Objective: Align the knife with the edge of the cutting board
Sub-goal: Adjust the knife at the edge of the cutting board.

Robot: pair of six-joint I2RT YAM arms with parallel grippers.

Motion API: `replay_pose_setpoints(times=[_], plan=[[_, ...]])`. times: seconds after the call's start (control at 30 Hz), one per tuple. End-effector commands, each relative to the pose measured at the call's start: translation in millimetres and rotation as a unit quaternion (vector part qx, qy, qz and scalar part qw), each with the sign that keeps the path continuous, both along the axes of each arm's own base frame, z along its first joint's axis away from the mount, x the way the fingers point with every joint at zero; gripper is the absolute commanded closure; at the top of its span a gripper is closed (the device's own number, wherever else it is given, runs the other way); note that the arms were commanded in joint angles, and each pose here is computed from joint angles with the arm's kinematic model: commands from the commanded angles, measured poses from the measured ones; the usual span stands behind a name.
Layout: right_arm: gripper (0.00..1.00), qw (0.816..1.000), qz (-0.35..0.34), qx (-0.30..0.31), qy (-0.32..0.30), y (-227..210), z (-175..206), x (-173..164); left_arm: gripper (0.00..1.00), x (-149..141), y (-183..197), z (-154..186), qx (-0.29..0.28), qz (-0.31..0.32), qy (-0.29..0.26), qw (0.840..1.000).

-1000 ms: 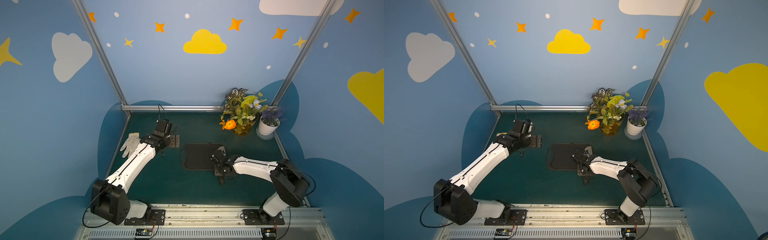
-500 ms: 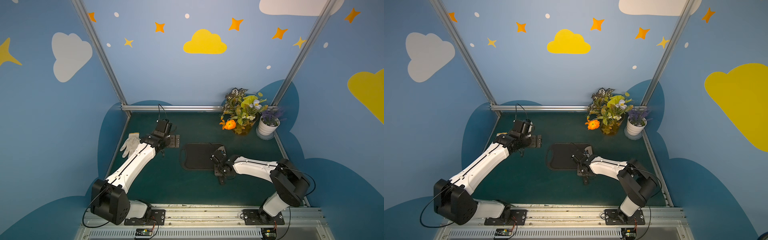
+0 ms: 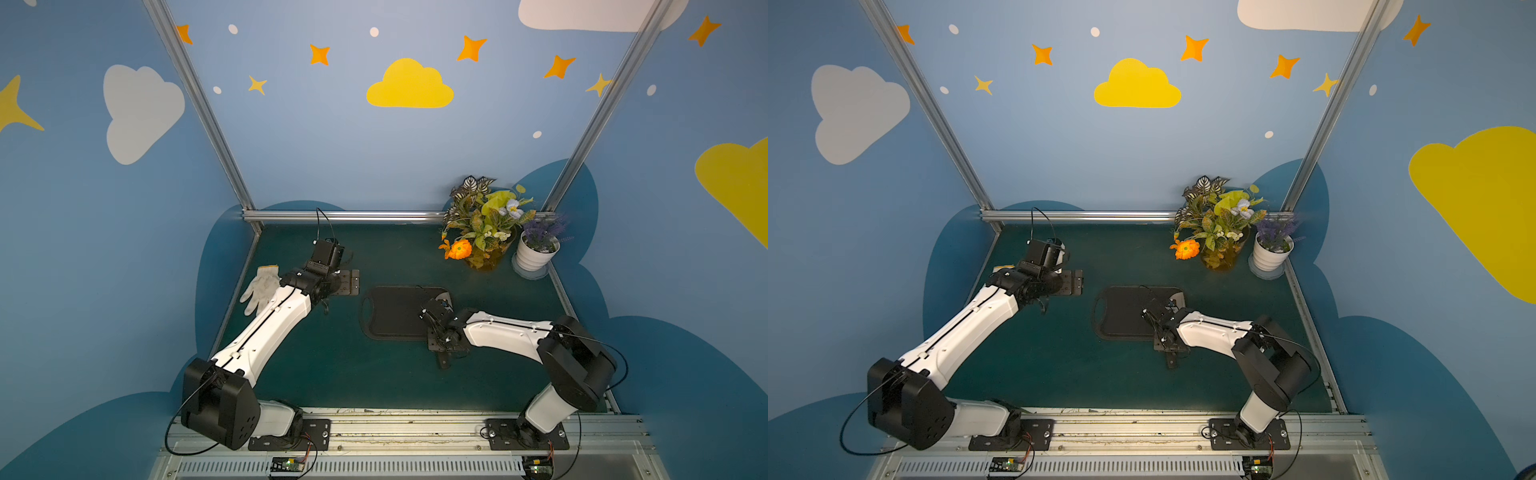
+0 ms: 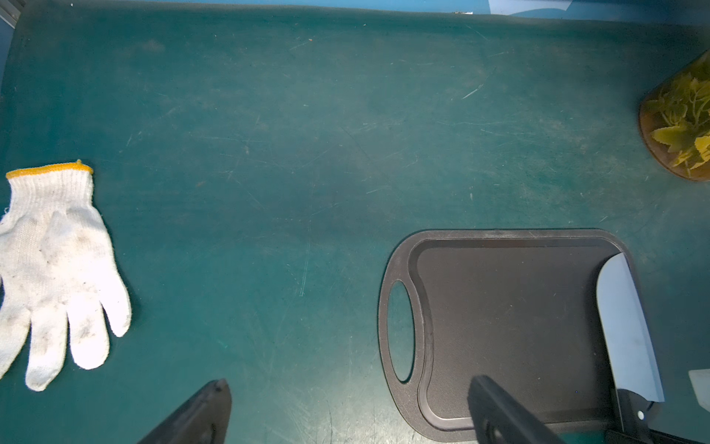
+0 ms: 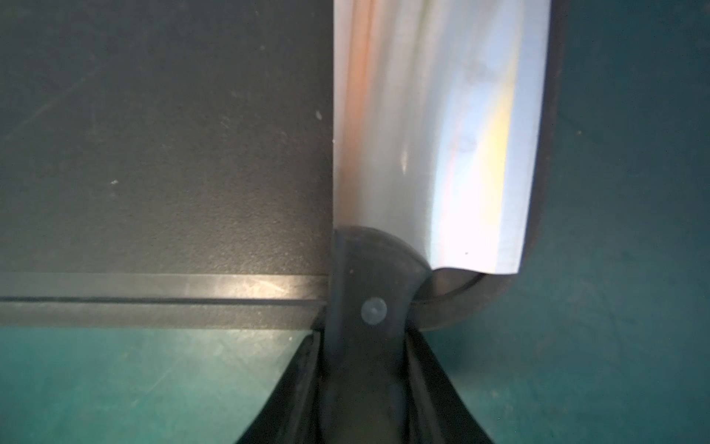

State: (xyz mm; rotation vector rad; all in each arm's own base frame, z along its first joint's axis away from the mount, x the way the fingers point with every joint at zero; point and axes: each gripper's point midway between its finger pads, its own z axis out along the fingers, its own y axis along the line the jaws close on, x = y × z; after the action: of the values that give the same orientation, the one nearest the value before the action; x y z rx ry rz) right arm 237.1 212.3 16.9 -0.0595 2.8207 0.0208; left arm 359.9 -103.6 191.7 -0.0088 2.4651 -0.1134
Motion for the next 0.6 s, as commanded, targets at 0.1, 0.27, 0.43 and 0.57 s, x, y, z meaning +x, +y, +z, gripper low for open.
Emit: replay_pose_setpoints(times=[0.1,0.27,0.43,0.57], plan=[[0.72,0.998,-0.03,-0.056,0.0,-27.3,-9.3,3.8,0.0,0.5,2.9,2.0,0.0,0.005,-0.003,1.0],[0.72,0.998,-0.027,-0.05,-0.004,-26.7,-5.3,3.7,0.0,0.7,3.2,2.1,0.0,0.006,-0.004,1.0],[0.72,0.999,-0.015,-0.043,-0.002,-20.9,-5.5,2.8,0.0,0.3,3.0,2.0,-0.001,0.005,-0.003,1.0],[0.71,0.999,-0.005,-0.044,0.002,-17.3,-7.1,0.5,0.0,0.2,3.0,2.4,0.0,0.005,-0.004,1.0]])
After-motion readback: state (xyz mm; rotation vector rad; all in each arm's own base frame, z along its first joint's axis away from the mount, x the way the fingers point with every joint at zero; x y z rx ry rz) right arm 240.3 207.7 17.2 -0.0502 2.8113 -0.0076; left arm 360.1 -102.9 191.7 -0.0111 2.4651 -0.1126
